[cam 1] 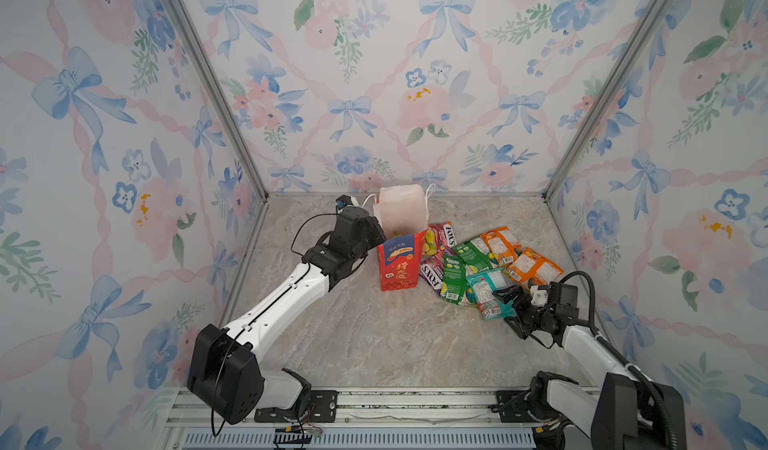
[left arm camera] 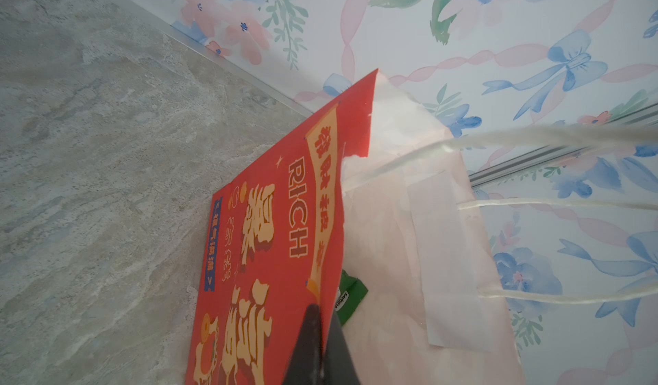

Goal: Place the snacks into the paper bag

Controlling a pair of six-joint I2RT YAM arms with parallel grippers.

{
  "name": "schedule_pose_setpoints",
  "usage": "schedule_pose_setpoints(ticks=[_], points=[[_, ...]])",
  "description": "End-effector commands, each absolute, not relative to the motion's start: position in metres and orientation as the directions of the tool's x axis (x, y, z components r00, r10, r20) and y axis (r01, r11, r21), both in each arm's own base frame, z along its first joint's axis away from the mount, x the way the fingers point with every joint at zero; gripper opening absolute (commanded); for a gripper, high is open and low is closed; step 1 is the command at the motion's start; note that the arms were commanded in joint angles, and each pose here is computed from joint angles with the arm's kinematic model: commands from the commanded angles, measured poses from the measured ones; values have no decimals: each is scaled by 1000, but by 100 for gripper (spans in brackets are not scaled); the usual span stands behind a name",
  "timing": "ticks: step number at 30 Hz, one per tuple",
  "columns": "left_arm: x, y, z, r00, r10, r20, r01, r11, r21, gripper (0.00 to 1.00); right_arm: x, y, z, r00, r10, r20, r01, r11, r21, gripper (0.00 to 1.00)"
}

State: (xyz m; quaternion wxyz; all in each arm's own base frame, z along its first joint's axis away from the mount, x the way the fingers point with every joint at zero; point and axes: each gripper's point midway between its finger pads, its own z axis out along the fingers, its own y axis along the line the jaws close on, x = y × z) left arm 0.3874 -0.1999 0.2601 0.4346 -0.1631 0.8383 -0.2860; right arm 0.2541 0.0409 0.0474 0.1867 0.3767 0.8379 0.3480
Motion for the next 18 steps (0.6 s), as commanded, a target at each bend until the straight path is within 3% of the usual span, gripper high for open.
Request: schedule_pose_setpoints(ticks=[1, 18], points=[[388, -199, 247, -589, -515, -622, -45, 790, -612, 0, 237, 34, 24, -646, 764, -12, 578, 498, 647, 100], [388, -199, 245, -592, -516, -619, -47, 789, -612, 0, 255, 24, 24, -620, 782, -70, 536, 487, 689, 99]])
